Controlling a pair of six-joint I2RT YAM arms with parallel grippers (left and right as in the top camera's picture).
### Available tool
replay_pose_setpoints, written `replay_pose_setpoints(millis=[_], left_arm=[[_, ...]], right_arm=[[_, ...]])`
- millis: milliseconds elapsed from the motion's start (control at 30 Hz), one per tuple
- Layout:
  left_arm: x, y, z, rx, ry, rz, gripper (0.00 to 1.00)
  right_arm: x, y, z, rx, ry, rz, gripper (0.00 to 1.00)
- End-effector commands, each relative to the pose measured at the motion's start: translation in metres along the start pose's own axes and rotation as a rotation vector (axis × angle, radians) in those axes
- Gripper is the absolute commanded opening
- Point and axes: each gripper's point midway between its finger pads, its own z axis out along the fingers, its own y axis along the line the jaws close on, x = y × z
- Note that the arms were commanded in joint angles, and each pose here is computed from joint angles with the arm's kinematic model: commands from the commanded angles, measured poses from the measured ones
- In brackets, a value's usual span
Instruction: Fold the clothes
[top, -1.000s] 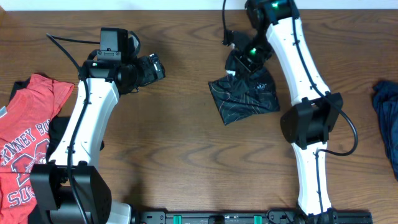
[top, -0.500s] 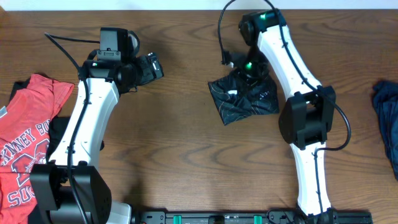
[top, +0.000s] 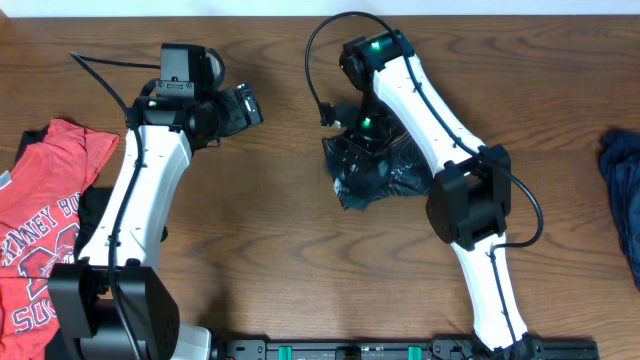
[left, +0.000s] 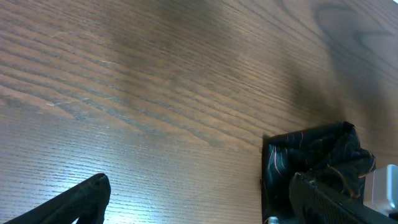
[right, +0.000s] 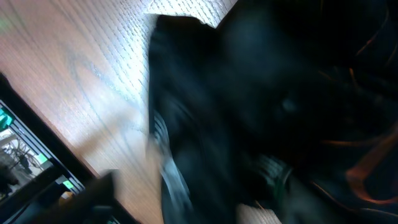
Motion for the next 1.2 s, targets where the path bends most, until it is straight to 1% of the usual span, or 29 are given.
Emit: replay_pose_setpoints(millis=[0,33,67,100,133,200,233,267,300,333,367,400,433,533,600,633,667,700,733,767,800,833,867,900,1000,1067,1100,1133,1167], left_arm=[[-0.006,0.003,0.001,-0.016,-0.011,0.009,0.94],[-0.006,0.003,0.001,-0.016,-0.010,0.009,0.94],[-0.006,0.003,0.001,-0.017,-0.010,0.009,0.94],[-0.006,0.003,0.002,-0.018,-0.008,0.009,0.94],[-0.006,0.003,0.002,-0.018,-0.007,0.009,0.94],[-0.004,0.004,0.004,-0.022,0.001,0.007,0.94],[-0.004,0.005,0.005,-0.023,0.005,0.006,0.94],[-0.001,0.005,0.007,-0.021,0.017,0.005,0.94],[0.002,0.004,0.010,-0.011,0.036,0.002,0.94],[0.007,0.001,0.014,0.005,0.063,0.000,0.94],[0.014,-0.003,0.018,0.025,0.094,0.007,0.94],[0.023,-0.008,0.024,0.049,0.135,0.026,0.94],[0.030,-0.010,0.029,0.062,0.170,0.038,0.94],[0.049,-0.023,0.043,0.104,0.249,0.051,0.94],[0.053,-0.032,0.049,0.134,0.260,0.065,0.94],[0.054,-0.039,0.051,0.154,0.259,0.078,0.94],[0.054,-0.044,0.052,0.164,0.254,0.087,0.94],[0.054,-0.048,0.052,0.173,0.246,0.099,0.94],[0.053,-0.051,0.053,0.178,0.239,0.107,0.94],[0.053,-0.055,0.053,0.186,0.233,0.115,0.94],[0.053,-0.058,0.054,0.189,0.231,0.118,0.94],[0.054,-0.060,0.054,0.193,0.229,0.123,0.94],[0.054,-0.061,0.054,0.194,0.230,0.127,0.94],[0.055,-0.062,0.054,0.195,0.231,0.129,0.94],[0.055,-0.062,0.054,0.195,0.231,0.128,0.94],[0.055,-0.062,0.054,0.195,0.231,0.129,0.94],[0.055,-0.062,0.054,0.195,0.232,0.129,0.94],[0.055,-0.062,0.054,0.194,0.233,0.129,0.94],[0.056,-0.061,0.054,0.194,0.234,0.128,0.94]], right_arm=[[0.000,0.005,-0.004,-0.007,-0.013,-0.035,0.99],[-0.001,0.005,-0.004,-0.007,-0.013,-0.036,0.99],[-0.001,0.004,-0.004,-0.005,-0.015,-0.036,0.95],[-0.003,0.003,-0.004,-0.001,-0.023,-0.038,0.79],[-0.005,0.002,-0.004,0.002,-0.031,-0.039,0.61],[-0.010,-0.004,-0.005,0.021,-0.057,-0.028,0.01],[-0.014,-0.011,-0.007,0.037,-0.081,-0.001,0.01],[-0.018,-0.021,-0.010,0.065,-0.107,0.040,0.09],[-0.021,-0.031,-0.013,0.093,-0.130,0.089,0.15],[-0.023,-0.041,-0.016,0.114,-0.151,0.137,0.44],[-0.023,-0.049,-0.019,0.119,-0.174,0.171,0.49],[-0.022,-0.055,-0.021,0.117,-0.187,0.189,0.29],[-0.019,-0.062,-0.023,0.116,-0.193,0.218,0.01],[-0.006,-0.073,-0.027,0.085,-0.191,0.287,0.01],[0.005,-0.076,-0.028,0.066,-0.167,0.321,0.02],[0.014,-0.076,-0.028,0.048,-0.145,0.348,0.01],[0.018,-0.075,-0.028,0.039,-0.135,0.356,0.03],[0.025,-0.075,-0.027,0.025,-0.115,0.371,0.23],[0.029,-0.075,-0.026,0.017,-0.101,0.379,0.37],[0.033,-0.074,-0.025,0.007,-0.085,0.389,0.40],[0.036,-0.072,-0.024,-0.003,-0.073,0.396,0.39],[0.040,-0.070,-0.022,-0.016,-0.056,0.403,0.32],[0.043,-0.069,-0.019,-0.024,-0.041,0.413,0.21],[0.046,-0.068,-0.016,-0.032,-0.026,0.434,0.13],[0.054,-0.065,-0.002,-0.057,0.025,0.490,0.08],[0.060,-0.063,0.007,-0.071,0.059,0.518,0.27],[0.064,-0.061,0.012,-0.080,0.080,0.534,0.47],[0.066,-0.062,0.016,-0.081,0.089,0.545,0.60],[0.069,-0.064,0.020,-0.079,0.099,0.562,0.69]])
